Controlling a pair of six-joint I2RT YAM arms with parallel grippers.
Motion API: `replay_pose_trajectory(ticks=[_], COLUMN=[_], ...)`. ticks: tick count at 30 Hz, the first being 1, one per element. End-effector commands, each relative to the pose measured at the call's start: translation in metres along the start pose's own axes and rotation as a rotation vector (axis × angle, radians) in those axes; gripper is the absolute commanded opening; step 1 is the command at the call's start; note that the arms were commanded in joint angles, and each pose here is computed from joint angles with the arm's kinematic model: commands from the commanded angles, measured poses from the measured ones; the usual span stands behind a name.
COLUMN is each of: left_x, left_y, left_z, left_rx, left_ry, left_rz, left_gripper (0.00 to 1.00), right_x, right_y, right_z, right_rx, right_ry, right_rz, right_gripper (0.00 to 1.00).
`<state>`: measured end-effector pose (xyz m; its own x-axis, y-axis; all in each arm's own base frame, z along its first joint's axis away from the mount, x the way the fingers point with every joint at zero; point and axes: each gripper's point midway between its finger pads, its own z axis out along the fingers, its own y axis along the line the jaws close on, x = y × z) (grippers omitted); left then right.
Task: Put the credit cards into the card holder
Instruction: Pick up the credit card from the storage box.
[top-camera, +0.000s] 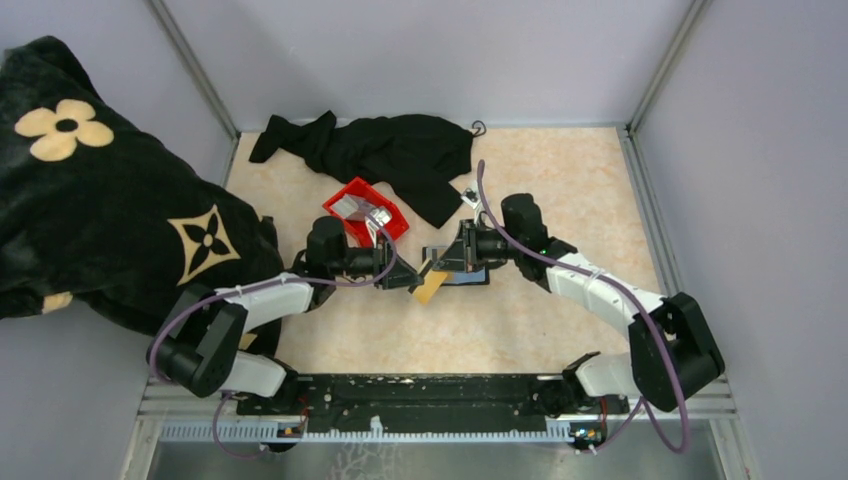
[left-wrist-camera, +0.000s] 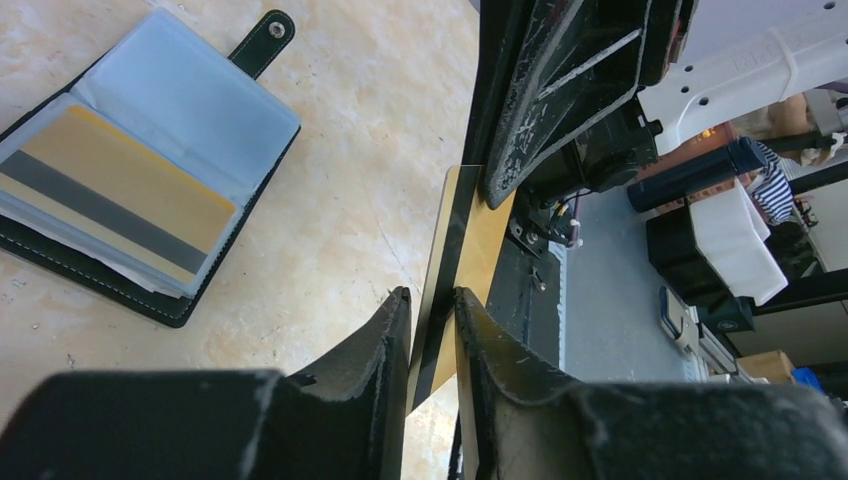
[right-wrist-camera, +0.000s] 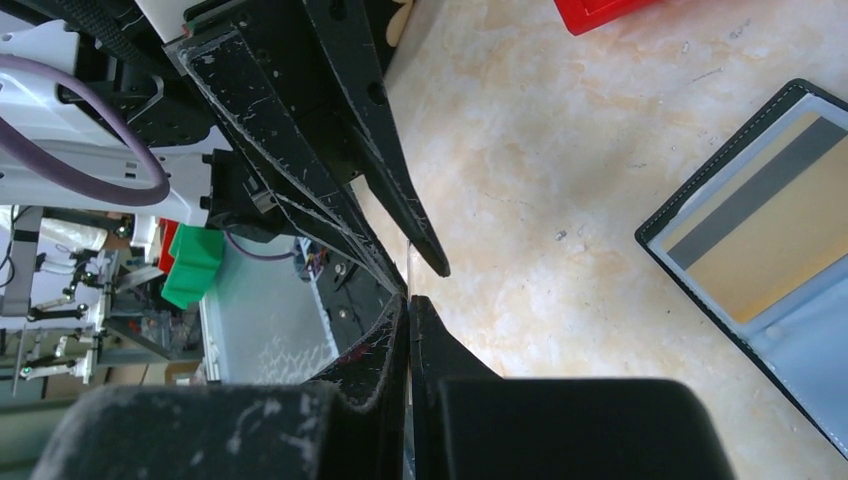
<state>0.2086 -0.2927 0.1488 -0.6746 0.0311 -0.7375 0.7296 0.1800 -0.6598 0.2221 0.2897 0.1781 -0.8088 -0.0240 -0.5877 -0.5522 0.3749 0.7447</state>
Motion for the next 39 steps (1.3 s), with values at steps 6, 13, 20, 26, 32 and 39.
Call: replay_pose_trajectory(ticks=[6, 13, 20, 26, 32, 39], left_x=[-0.01, -0.01, -0.01, -0.008, -0.007, -0.008], left_y=[-0.004, -0.001, -0.002, 0.0, 0.003, 0.036], left_z=[0.006, 0.008, 0.01, 0.011, 0.013, 0.02], left_rx=[0.045, 0.043, 0.057, 0.062, 0.068, -0.119], left_ry=[-0.001, 0.003, 0.005, 0.013, 0.017, -0.065], left_rz=[0.051, 0.043, 0.04, 0.029, 0.01, -0.092], left_gripper=[0.29, 0.33, 0.32, 0.18, 0.0, 0.0], right_x=[-0.012, -0.009, -0.005, -0.006, -0.011, -0.026], right_y=[0.0, -0.003, -0.007, -0.008, -0.012, -0.03], right_z=[-0.002, -0.002, -0.001, -0.001, -0.002, -0.009], right_rx=[-0.038, -0.039, -0.036, -0.035, -0.015, 0.135], right_ry=[-0.022, -0.013, -0.002, -0.001, -0.015, -0.089], right_rz=[-0.03, -0.023, -0.014, -0.01, -0.011, -0.055], right_gripper=[0.0, 0.0, 0.0, 0.0, 0.01, 0.42])
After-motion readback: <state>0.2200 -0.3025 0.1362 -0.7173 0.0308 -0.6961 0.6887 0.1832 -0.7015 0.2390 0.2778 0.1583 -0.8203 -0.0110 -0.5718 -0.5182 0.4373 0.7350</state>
